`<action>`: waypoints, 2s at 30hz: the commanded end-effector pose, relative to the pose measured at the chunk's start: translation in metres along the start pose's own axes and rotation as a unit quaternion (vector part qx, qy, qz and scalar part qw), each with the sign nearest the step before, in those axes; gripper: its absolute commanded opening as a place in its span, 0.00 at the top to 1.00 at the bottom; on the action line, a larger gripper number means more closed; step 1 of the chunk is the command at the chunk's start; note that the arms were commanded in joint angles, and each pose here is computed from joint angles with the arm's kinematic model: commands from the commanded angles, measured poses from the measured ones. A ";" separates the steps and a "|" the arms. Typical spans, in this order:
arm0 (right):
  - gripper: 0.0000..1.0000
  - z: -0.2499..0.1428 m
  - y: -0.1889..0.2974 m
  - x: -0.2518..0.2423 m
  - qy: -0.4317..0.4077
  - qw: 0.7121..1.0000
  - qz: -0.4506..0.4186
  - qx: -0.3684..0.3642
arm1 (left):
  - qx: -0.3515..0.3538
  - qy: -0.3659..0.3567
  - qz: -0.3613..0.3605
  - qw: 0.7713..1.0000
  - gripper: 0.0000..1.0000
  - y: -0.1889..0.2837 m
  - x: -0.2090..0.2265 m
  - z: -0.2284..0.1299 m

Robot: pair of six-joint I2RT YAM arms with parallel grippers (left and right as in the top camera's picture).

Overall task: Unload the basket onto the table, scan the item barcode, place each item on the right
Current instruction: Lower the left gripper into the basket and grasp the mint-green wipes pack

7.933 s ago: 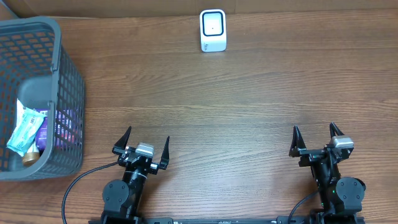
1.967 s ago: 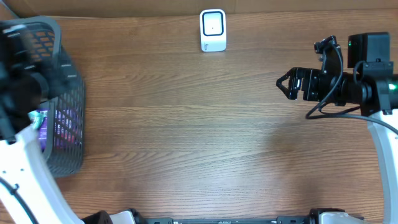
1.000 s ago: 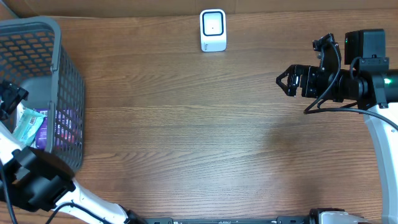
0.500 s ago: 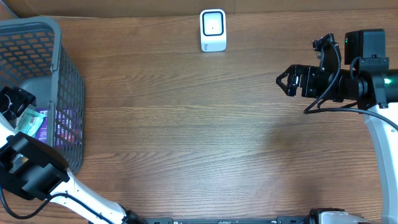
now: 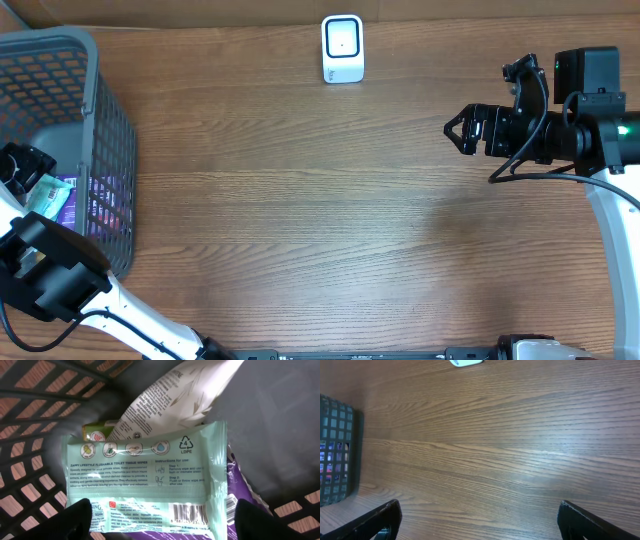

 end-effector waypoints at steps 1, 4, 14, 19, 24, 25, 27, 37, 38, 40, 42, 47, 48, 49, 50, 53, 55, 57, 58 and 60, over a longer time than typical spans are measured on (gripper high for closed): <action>0.00 0.004 0.006 0.006 0.010 1.000 0.003 -0.015 | 0.007 0.005 0.011 1.000 0.21 -0.008 0.003 0.000; 0.00 0.004 0.006 0.006 0.010 1.000 0.003 -0.015 | 0.015 0.004 0.010 1.000 0.27 -0.012 0.002 -0.002; 0.00 0.004 0.006 0.006 0.010 1.000 0.003 -0.015 | 0.059 -0.003 0.017 0.998 0.35 -0.046 0.000 -0.018; 0.00 0.004 0.006 0.006 0.010 1.000 0.003 -0.015 | 0.063 -0.003 0.017 0.998 0.78 -0.051 0.000 -0.020; 0.00 0.004 0.006 0.006 0.010 1.000 0.003 -0.015 | 0.063 -0.003 0.017 0.998 0.96 -0.050 -0.001 -0.020; 0.00 0.004 0.006 0.006 0.010 1.000 0.003 -0.015 | 0.063 -0.003 0.014 0.998 0.96 -0.050 -0.001 -0.020; 0.00 0.004 0.006 0.006 0.010 1.000 0.003 -0.015 | 0.065 -0.003 0.008 0.998 0.96 -0.049 -0.002 -0.020; 0.00 0.004 0.006 0.006 0.010 1.000 0.003 -0.015 | -0.013 -0.021 -0.051 0.998 0.96 0.024 -0.016 0.002; 0.00 0.004 0.006 0.006 0.010 1.000 0.003 -0.015 | -0.027 -0.029 -0.059 0.997 0.96 0.036 -0.017 0.004; 0.00 0.004 0.006 0.006 0.010 1.000 0.003 -0.015 | -0.060 -0.048 -0.077 0.994 0.96 0.062 -0.019 0.008; 0.00 0.004 0.006 0.006 0.010 1.000 0.003 -0.015 | -0.095 -0.059 -0.092 0.990 0.96 0.089 -0.019 0.008; 0.00 0.004 0.006 0.006 0.010 1.000 0.003 -0.015 | -0.157 -0.081 -0.119 0.977 0.96 0.139 -0.018 0.002; 0.00 0.004 0.006 0.006 0.010 1.000 0.003 -0.015 | -0.166 -0.088 -0.125 0.974 0.96 0.145 -0.018 0.000; 0.00 0.004 0.006 0.006 0.010 1.000 0.003 -0.015 | -0.173 -0.096 -0.130 0.972 0.96 0.150 -0.019 -0.002; 0.00 0.004 0.006 0.006 0.010 1.000 0.003 -0.015 | -0.177 -0.099 -0.131 0.970 0.96 0.154 -0.018 -0.004; 0.00 0.004 0.006 0.006 0.010 1.000 0.003 -0.015 | -0.177 -0.130 -0.127 0.967 0.96 0.157 -0.019 -0.008; 0.00 0.004 0.006 0.006 0.010 1.000 0.003 -0.015 | -0.166 -0.148 -0.123 0.967 0.86 0.151 -0.019 -0.009; 0.00 0.004 0.006 0.006 0.010 1.000 0.003 -0.015 | -0.148 -0.151 -0.120 0.970 0.77 0.142 -0.019 -0.009; 0.00 0.004 0.006 0.006 0.010 1.000 0.003 -0.015 | -0.138 -0.150 -0.117 0.972 0.70 0.137 -0.019 -0.009; 0.00 0.004 0.006 0.006 0.010 1.000 0.003 -0.015 | -0.121 -0.149 -0.115 0.975 0.60 0.130 -0.018 -0.009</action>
Point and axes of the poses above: each gripper's point midway between its finger pads, its own y axis back along the fingers, its own x axis along the line the jaws close on, z = x × y, the point moved 7 cm from there along y, back along the fingers, and after that the axes turned 10 degrees about -y, right-handed, at the moved point
